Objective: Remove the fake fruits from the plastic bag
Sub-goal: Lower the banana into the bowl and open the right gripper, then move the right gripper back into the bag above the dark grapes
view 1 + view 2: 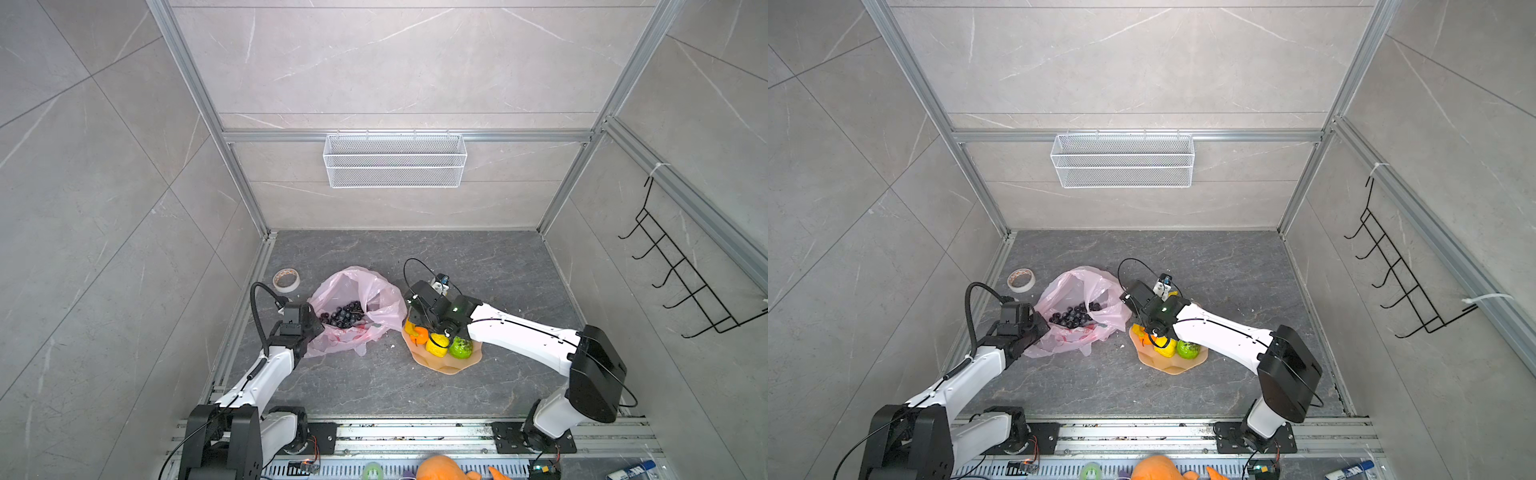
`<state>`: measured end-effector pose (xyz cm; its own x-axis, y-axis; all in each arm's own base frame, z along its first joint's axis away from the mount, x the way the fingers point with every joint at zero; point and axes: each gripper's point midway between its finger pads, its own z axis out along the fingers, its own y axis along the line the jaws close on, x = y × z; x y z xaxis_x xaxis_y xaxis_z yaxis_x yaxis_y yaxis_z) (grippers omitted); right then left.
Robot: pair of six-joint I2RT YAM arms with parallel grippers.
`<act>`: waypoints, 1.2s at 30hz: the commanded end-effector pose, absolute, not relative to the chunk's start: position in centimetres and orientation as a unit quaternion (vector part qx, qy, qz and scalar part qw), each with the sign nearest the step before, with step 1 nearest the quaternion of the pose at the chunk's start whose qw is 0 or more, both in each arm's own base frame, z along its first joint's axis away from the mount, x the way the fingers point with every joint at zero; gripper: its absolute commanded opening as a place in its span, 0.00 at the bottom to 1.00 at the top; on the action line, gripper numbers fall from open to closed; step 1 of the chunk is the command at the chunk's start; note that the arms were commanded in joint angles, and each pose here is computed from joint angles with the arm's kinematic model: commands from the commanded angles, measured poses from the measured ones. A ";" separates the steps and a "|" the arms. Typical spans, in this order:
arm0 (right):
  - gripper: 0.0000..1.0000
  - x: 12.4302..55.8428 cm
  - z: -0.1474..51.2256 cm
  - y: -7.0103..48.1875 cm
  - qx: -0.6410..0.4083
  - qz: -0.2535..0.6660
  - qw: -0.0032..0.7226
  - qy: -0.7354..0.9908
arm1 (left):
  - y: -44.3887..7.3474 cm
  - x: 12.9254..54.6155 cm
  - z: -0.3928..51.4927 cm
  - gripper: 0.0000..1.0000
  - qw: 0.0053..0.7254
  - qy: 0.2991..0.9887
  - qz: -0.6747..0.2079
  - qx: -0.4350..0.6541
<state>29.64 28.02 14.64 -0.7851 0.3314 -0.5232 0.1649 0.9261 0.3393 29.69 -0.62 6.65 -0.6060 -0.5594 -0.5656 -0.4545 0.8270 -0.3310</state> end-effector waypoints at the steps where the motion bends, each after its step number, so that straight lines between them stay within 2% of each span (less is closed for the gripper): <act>1: 0.54 28.9 20.6 29.9 0.053 0.188 0.386 0.902 | -1.6 30.8 8.5 0.00 0.375 0.889 -0.094 -0.247; 4: 0.55 27.5 24.3 32.6 -0.013 0.231 0.429 0.873 | -2.5 31.0 10.0 0.00 0.403 0.883 -0.099 -0.218; 8: 0.55 25.5 25.6 37.7 -0.101 0.275 0.422 0.858 | -3.8 31.0 11.2 0.00 0.428 0.879 -0.102 -0.185; 13: 0.56 24.3 23.9 44.2 -0.185 0.300 0.355 0.866 | -5.1 30.5 10.7 0.00 0.416 0.883 -0.124 -0.180; 16: 0.55 24.6 21.2 46.1 -0.203 0.273 0.315 0.886 | -5.0 29.2 9.2 0.00 0.382 0.892 -0.125 -0.205; 24: 0.51 24.6 11.6 46.6 -0.202 0.207 0.233 0.928 | -3.6 25.2 6.7 0.01 0.325 0.903 -0.105 -0.261; 31: 0.46 24.4 7.6 45.6 -0.196 0.185 0.198 0.942 | -3.8 23.0 3.6 0.02 0.260 0.903 -0.113 -0.321; 36: 0.44 24.6 5.8 45.5 -0.195 0.187 0.182 0.946 | -2.5 22.2 2.8 0.01 0.262 0.892 -0.088 -0.357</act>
<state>24.73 46.00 8.33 -0.8353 -0.2911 -0.4664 -0.4545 0.8429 0.2881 22.67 -3.39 2.89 -0.6556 -0.6365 -0.4063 -0.5281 0.7711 -0.3558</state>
